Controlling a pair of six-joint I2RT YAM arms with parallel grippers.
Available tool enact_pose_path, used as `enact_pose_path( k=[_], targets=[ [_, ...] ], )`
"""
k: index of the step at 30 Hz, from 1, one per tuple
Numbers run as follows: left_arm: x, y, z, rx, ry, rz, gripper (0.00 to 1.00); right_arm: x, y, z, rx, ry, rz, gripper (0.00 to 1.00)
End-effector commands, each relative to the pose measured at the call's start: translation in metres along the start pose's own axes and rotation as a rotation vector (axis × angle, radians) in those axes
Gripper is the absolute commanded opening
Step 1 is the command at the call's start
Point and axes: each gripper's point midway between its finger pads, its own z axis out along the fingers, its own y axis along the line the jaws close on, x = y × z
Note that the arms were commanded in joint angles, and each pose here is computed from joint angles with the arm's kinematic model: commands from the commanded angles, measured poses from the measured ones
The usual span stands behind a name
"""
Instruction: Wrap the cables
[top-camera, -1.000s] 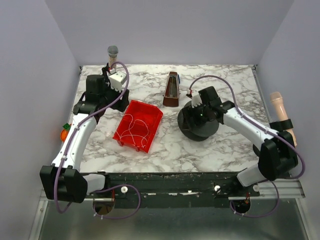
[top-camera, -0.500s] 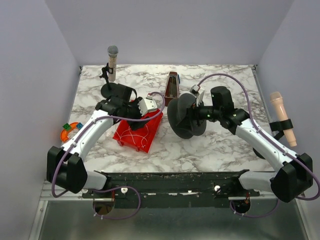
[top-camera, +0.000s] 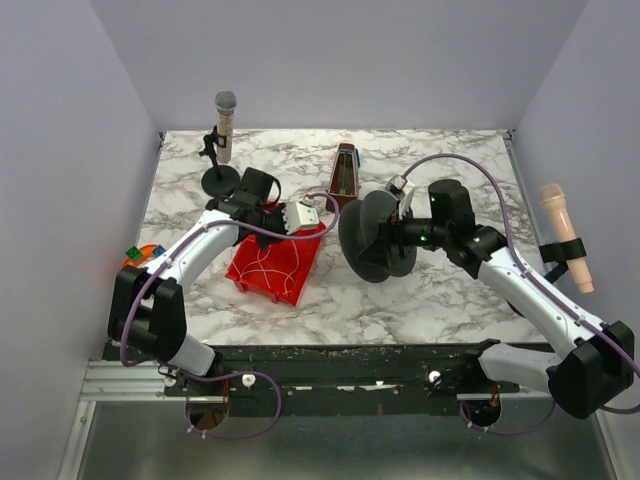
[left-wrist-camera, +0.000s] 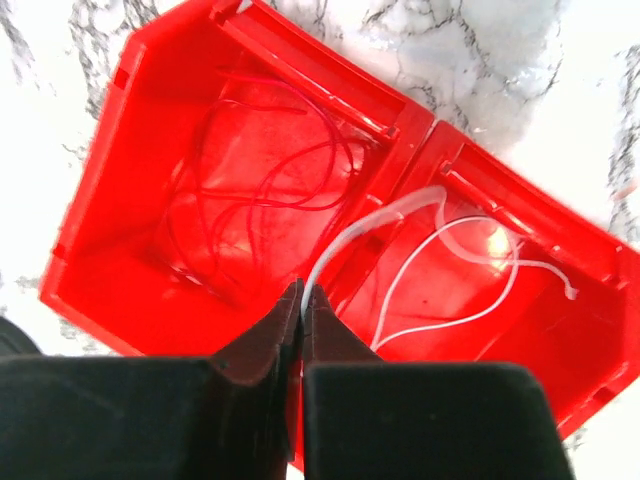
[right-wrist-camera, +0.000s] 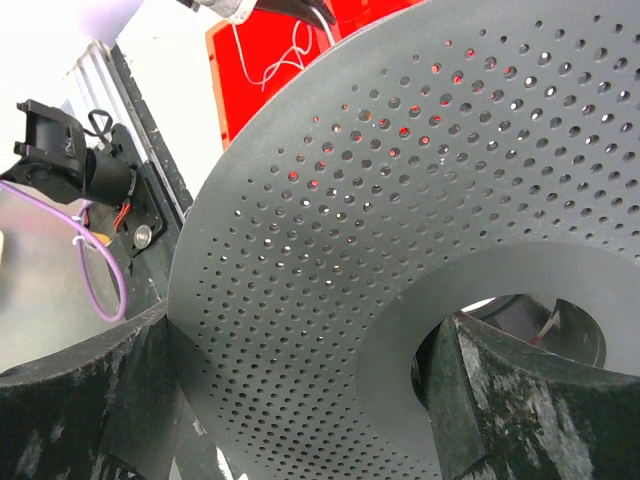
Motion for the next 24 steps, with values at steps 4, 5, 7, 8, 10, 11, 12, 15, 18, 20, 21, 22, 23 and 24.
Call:
enact_pose_path(
  k=[4,5,7,8,10,11,12,15,18,20,21,22,23,24],
  targets=[
    [-0.056,0.026,-0.048,-0.061,-0.08,-0.087,0.0,-0.016,0.008,-0.01,-0.011,-0.081,-0.066,0.18],
    [-0.071,0.031,-0.062,-0.084,-0.111,-0.121,0.0,-0.016,0.008,-0.01,-0.011,-0.081,-0.065,0.18],
    [-0.105,0.043,-0.098,-0.149,-0.202,-0.17,0.0,-0.018,0.01,-0.011,-0.017,-0.084,-0.066,0.17],
    [-0.127,0.053,-0.125,-0.206,-0.268,-0.179,0.0,-0.02,0.011,-0.012,-0.018,-0.088,-0.066,0.17],
    [-0.157,0.065,-0.171,-0.311,-0.367,-0.191,0.0,-0.024,0.013,-0.014,-0.015,-0.1,-0.073,0.16],
    [-0.171,0.072,-0.197,-0.383,-0.419,-0.2,0.0,-0.028,0.014,-0.016,-0.012,-0.111,-0.078,0.15],
    [-0.185,0.078,-0.224,-0.448,-0.466,-0.198,0.0,-0.03,0.015,-0.018,-0.008,-0.12,-0.084,0.15],
    [-0.214,0.089,-0.29,-0.587,-0.576,-0.247,0.0,-0.039,0.019,-0.026,0.009,-0.153,-0.097,0.15],
    [-0.241,0.079,-0.344,-0.634,-0.722,-0.261,0.0,-0.046,0.02,-0.033,0.041,-0.186,-0.088,0.14],
    [-0.254,0.068,-0.36,-0.604,-0.794,-0.289,0.0,-0.05,0.023,-0.036,0.039,-0.208,-0.08,0.11],
    [-0.26,0.064,-0.36,-0.581,-0.822,-0.319,0.0,-0.053,0.027,-0.038,0.028,-0.22,-0.08,0.09],
    [-0.262,0.063,-0.354,-0.553,-0.831,-0.353,0.0,-0.054,0.03,-0.038,0.016,-0.234,-0.072,0.08],
    [-0.264,0.061,-0.345,-0.519,-0.837,-0.407,0.0,-0.058,0.033,-0.04,0.003,-0.249,-0.063,0.06],
    [-0.264,0.062,-0.331,-0.49,-0.83,-0.461,0.0,-0.061,0.037,-0.042,-0.008,-0.262,-0.054,0.04]
  ],
)
